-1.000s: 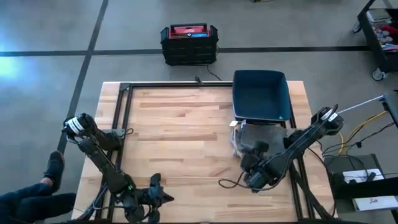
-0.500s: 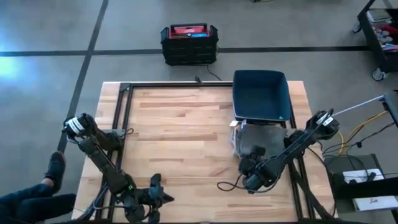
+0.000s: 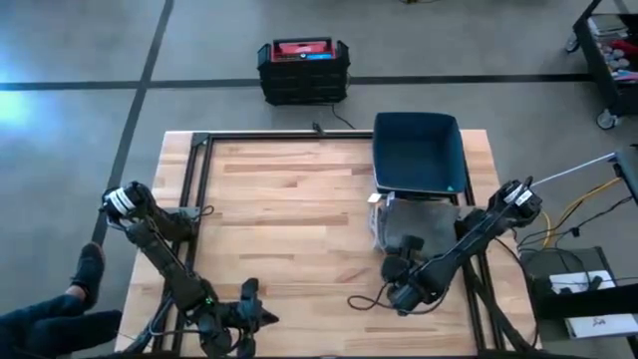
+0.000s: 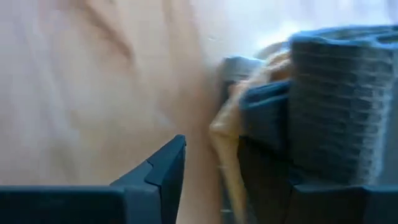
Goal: Fold towel
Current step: Adjust the stacked kitchen towels
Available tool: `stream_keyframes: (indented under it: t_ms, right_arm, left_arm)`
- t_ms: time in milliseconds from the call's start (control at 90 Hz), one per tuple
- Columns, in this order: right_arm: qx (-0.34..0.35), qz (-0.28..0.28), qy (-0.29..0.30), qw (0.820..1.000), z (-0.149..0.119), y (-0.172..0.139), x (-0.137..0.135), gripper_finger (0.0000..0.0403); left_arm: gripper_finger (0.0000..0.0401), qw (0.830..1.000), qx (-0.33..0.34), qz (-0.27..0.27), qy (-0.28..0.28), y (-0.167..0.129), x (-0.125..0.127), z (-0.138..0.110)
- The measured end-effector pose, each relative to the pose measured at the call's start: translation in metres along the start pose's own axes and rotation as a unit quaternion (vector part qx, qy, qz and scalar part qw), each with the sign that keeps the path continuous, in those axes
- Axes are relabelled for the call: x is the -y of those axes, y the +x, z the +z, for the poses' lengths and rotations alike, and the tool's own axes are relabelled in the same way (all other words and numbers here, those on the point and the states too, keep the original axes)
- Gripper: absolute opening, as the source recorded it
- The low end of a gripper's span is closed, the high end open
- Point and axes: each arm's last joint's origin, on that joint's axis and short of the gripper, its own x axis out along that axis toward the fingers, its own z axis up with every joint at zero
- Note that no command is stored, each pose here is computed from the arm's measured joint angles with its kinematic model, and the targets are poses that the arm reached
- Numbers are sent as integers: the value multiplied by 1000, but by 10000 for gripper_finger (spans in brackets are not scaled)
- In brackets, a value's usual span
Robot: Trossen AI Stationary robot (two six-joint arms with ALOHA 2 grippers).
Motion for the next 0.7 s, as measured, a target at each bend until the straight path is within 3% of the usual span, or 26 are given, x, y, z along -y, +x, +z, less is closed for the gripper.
stream_keyframes:
  t_ms: [189,400,522,700]
  right_arm:
    - [2,3,4,1000,3,12,-1,119]
    - [88,34,-40,995,19,11,-12,106]
    - [64,40,-63,995,16,9,-10,97]
    - [5,44,-48,998,5,-5,-5,80]
  left_arm:
    - [1,1000,1,-1,-1,0,0,0]
    - [1,1000,2,-2,-2,0,0,0]
    - [1,1000,2,-1,-2,0,0,0]
    - [1,1000,2,-1,-2,0,0,0]
